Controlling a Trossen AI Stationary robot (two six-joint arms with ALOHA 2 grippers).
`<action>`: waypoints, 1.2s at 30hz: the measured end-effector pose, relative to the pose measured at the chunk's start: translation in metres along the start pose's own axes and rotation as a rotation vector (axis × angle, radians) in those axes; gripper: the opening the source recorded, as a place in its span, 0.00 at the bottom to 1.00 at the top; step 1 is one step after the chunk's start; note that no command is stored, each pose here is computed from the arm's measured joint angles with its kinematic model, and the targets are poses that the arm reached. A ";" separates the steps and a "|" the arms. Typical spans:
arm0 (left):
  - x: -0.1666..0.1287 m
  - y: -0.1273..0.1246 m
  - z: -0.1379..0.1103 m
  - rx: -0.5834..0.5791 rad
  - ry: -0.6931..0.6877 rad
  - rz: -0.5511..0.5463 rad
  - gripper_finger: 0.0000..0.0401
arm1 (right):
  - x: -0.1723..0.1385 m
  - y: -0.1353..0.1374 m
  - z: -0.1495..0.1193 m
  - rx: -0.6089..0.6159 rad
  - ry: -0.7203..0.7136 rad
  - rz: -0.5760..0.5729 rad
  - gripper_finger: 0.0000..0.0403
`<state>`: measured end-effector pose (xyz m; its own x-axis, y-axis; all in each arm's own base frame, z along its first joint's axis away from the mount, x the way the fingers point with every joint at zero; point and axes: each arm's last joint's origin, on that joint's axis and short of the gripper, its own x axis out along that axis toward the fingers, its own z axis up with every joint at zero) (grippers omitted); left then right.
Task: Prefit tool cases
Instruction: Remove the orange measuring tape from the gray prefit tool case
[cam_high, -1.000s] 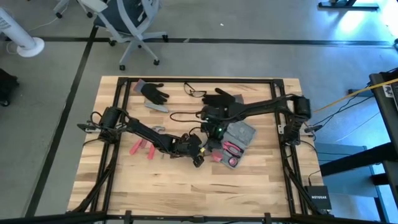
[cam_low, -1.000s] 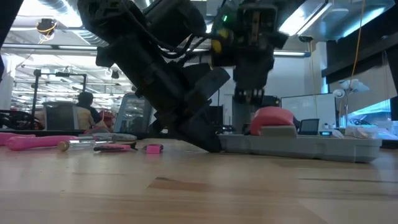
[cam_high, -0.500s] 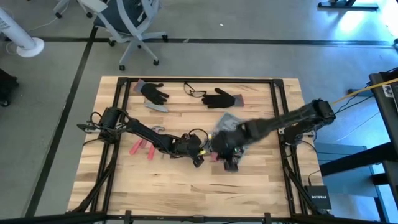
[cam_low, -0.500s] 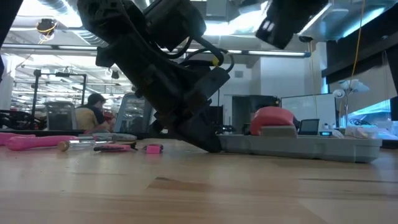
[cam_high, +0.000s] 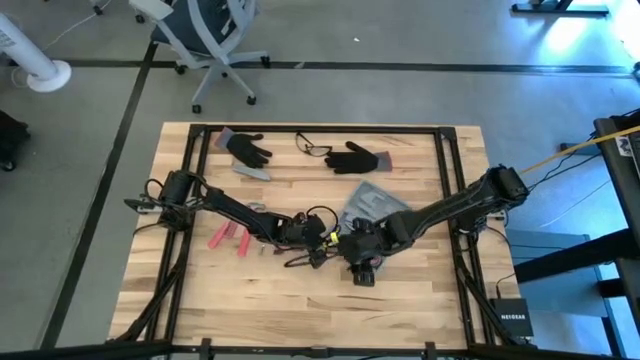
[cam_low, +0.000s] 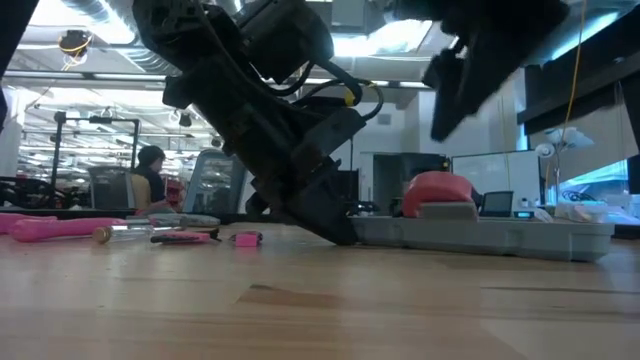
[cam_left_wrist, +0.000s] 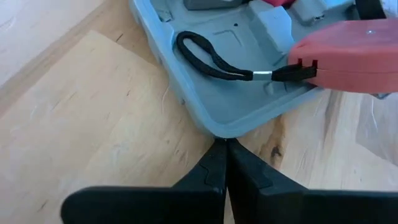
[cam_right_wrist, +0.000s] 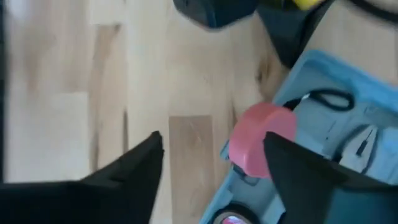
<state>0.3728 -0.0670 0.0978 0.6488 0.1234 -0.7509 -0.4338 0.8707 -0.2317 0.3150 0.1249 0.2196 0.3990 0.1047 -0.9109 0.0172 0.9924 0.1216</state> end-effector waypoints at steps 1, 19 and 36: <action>0.000 0.001 0.000 0.002 0.006 -0.006 0.00 | 0.002 0.001 -0.001 0.021 0.001 -0.029 0.73; 0.001 0.004 0.002 -0.005 0.031 -0.033 0.00 | 0.044 -0.005 -0.005 0.359 0.050 -0.187 0.65; 0.001 0.002 0.004 -0.030 0.014 -0.050 0.00 | 0.047 -0.027 0.002 0.430 0.047 -0.222 0.45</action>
<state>0.3749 -0.0631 0.0986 0.6613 0.0733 -0.7465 -0.4201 0.8607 -0.2877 0.3351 0.1025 0.1744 0.3011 -0.0940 -0.9489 0.4788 0.8755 0.0652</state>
